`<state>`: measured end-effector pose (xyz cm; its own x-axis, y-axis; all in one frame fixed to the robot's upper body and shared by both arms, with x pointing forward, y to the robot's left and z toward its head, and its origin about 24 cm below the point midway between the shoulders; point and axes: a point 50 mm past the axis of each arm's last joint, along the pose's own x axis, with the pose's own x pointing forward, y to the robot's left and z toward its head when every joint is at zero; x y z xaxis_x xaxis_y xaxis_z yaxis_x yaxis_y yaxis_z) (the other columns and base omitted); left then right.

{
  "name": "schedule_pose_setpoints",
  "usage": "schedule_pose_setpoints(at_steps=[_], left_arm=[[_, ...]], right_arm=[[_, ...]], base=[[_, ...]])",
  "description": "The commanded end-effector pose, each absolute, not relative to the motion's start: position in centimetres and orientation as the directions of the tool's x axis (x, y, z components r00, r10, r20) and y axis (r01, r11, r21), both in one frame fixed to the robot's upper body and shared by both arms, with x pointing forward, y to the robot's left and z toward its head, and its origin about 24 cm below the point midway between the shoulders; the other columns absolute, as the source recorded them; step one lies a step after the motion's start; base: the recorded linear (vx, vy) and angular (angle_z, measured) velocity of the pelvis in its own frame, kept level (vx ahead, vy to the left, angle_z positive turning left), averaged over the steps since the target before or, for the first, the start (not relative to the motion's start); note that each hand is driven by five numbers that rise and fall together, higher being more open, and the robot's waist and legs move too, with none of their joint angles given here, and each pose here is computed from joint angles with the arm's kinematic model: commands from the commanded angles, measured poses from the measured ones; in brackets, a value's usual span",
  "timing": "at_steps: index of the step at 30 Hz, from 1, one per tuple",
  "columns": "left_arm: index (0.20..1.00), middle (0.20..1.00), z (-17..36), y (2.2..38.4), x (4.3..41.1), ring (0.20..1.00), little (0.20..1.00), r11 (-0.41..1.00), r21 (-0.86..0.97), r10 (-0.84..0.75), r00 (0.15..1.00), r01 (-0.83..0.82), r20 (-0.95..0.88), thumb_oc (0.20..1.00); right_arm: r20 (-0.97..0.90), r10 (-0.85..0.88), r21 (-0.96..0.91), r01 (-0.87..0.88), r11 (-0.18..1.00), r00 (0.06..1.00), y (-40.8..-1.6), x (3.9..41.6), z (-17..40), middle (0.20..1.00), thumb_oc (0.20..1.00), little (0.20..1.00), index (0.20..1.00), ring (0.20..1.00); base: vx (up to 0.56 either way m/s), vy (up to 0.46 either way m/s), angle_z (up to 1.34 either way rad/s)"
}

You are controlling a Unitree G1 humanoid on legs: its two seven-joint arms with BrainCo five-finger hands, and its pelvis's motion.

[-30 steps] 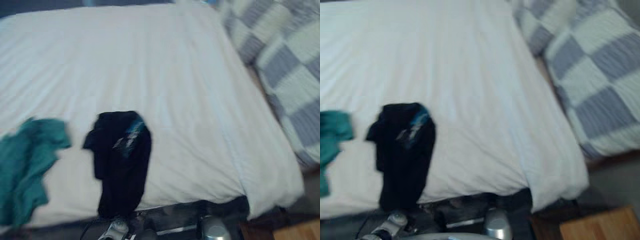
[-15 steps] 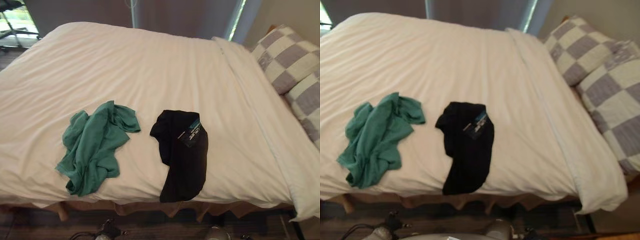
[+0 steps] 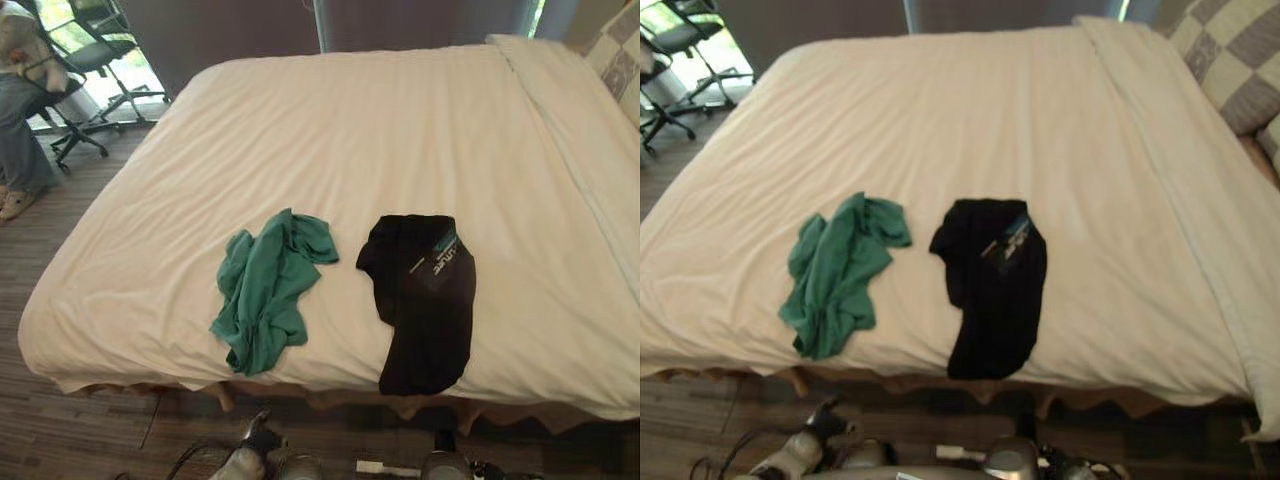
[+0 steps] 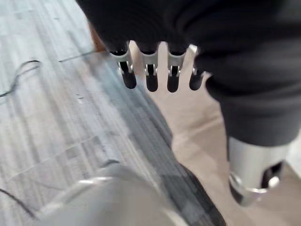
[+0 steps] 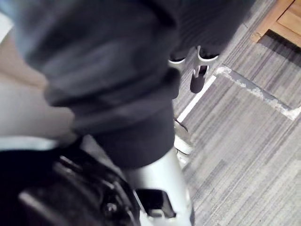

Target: Tidy up the quilt and then pick up the clothes from the bed and put them into the laundry hamper.

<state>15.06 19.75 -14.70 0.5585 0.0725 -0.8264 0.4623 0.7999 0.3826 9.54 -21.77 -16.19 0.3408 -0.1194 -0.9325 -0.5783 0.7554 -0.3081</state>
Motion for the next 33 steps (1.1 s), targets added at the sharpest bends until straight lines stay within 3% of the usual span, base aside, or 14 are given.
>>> schedule_pose_setpoints(at_steps=[1, 10, 16, 20, 21, 22, 25, 27, 28, 29, 30, 31, 33], left_arm=[[1.000, 1.000, -13.7, 18.7, 17.7, 1.000, 1.000, 0.781, 0.420, 0.044, 0.630, 0.462, -0.775, 1.000], [1.000, 1.000, -13.1, 19.6, 19.0, 1.000, 1.000, 0.759, 0.455, 0.066, 0.641, 0.466, -0.765, 1.000], [1.000, 1.000, -14.1, 22.1, 16.2, 1.000, 1.000, 0.770, 0.478, 0.189, 0.564, 0.422, -0.804, 1.000], [1.000, 1.000, -15.1, 26.1, 10.7, 1.000, 1.000, 0.846, 0.476, 0.366, 0.389, 0.239, -0.845, 1.000], [1.000, 1.000, -14.9, 29.1, 7.1, 1.000, 1.000, 0.853, 0.510, 0.467, 0.271, 0.115, -0.842, 1.000], [1.000, 1.000, -14.9, 29.1, 7.1, 1.000, 1.000, 0.853, 0.510, 0.467, 0.271, 0.115, -0.842, 1.000], [1.000, 1.000, -12.6, 34.9, 3.2, 1.000, 1.000, 0.784, 0.617, 0.620, 0.130, -0.071, -0.774, 1.000], [1.000, 1.000, -9.5, 39.3, 4.2, 1.000, 1.000, 0.677, 0.713, 0.736, 0.179, -0.181, -0.653, 1.000], [1.000, 1.000, -9.5, 39.3, 4.2, 1.000, 1.000, 0.677, 0.714, 0.736, 0.179, -0.180, -0.653, 1.000], [1.000, 1.000, -7.6, 41.0, 5.7, 1.000, 1.000, 0.609, 0.775, 0.786, 0.258, -0.169, -0.561, 1.000], [1.000, 1.000, -7.6, 41.0, 5.7, 1.000, 1.000, 0.609, 0.775, 0.786, 0.258, -0.168, -0.561, 1.000], [1.000, 1.000, -4.0, 43.0, 9.1, 1.000, 1.000, 0.490, 0.850, 0.824, 0.422, -0.194, -0.379, 1.000], [1.000, 1.000, 0.5, 43.4, 13.1, 1.000, 1.000, 0.383, 0.888, 0.781, 0.603, -0.254, -0.164, 1.000]], right_arm=[[-0.809, -0.054, -0.429, -0.525, 0.735, 0.585, -19.2, 17.6, -13.7, 1.000, 1.000, 1.000, 1.000, 1.000], [-0.802, -0.095, -0.451, -0.495, 0.743, 0.589, -19.1, 17.8, -13.7, 1.000, 1.000, 1.000, 1.000, 1.000], [-0.830, -0.173, -0.432, -0.415, 0.801, 0.530, -20.4, 15.6, -14.6, 1.000, 1.000, 1.000, 1.000, 1.000], [-0.851, -0.326, -0.434, -0.201, 0.878, 0.412, -23.7, 12.0, -15.3, 1.000, 1.000, 1.000, 1.000, 1.000], [-0.847, -0.424, -0.463, -0.055, 0.885, 0.320, -26.5, 9.4, -15.3, 1.000, 1.000, 1.000, 1.000, 1.000], [-0.847, -0.423, -0.463, -0.055, 0.885, 0.321, -26.5, 9.4, -15.3, 1.000, 1.000, 1.000, 1.000, 1.000], [-0.772, -0.583, -0.558, 0.171, 0.812, 0.252, -31.7, 7.3, -13.5, 1.000, 1.000, 1.000, 1.000, 1.000], [-0.629, -0.708, -0.648, 0.287, 0.706, 0.320, -35.5, 7.8, -10.6, 1.000, 1.000, 1.000, 1.000, 1.000], [-0.630, -0.708, -0.648, 0.287, 0.706, 0.320, -35.5, 7.7, -10.7, 1.000, 1.000, 1.000, 1.000, 1.000], [-0.542, -0.755, -0.690, 0.318, 0.650, 0.368, -37.1, 8.3, -8.9, 1.000, 1.000, 1.000, 1.000, 1.000], [-0.543, -0.755, -0.690, 0.317, 0.650, 0.367, -37.1, 8.3, -8.9, 1.000, 1.000, 1.000, 1.000, 1.000], [-0.354, -0.804, -0.767, 0.344, 0.542, 0.477, -39.5, 10.0, -4.9, 1.000, 1.000, 1.000, 1.000, 1.000], [-0.196, -0.812, -0.814, 0.371, 0.447, 0.549, -40.8, 11.5, -1.6, 1.000, 1.000, 1.000, 1.000, 1.000]], base=[[0.09, 0.434, -0.23], [-0.06, 0.303, -0.49], [-0.04, 0.194, -0.31], [0.03, 0.005, 0.06], [0.04, 0.014, -0.09], [0.06, 0.016, -0.05], [0.06, 0.006, 0.05], [0.05, 0.003, 0.10], [0.02, 0.005, 0.20], [-0.01, 0.002, 0.17], [-0.01, 0.017, 0.15], [0.00, 0.015, 0.05], [0.00, 0.000, 0.00]])
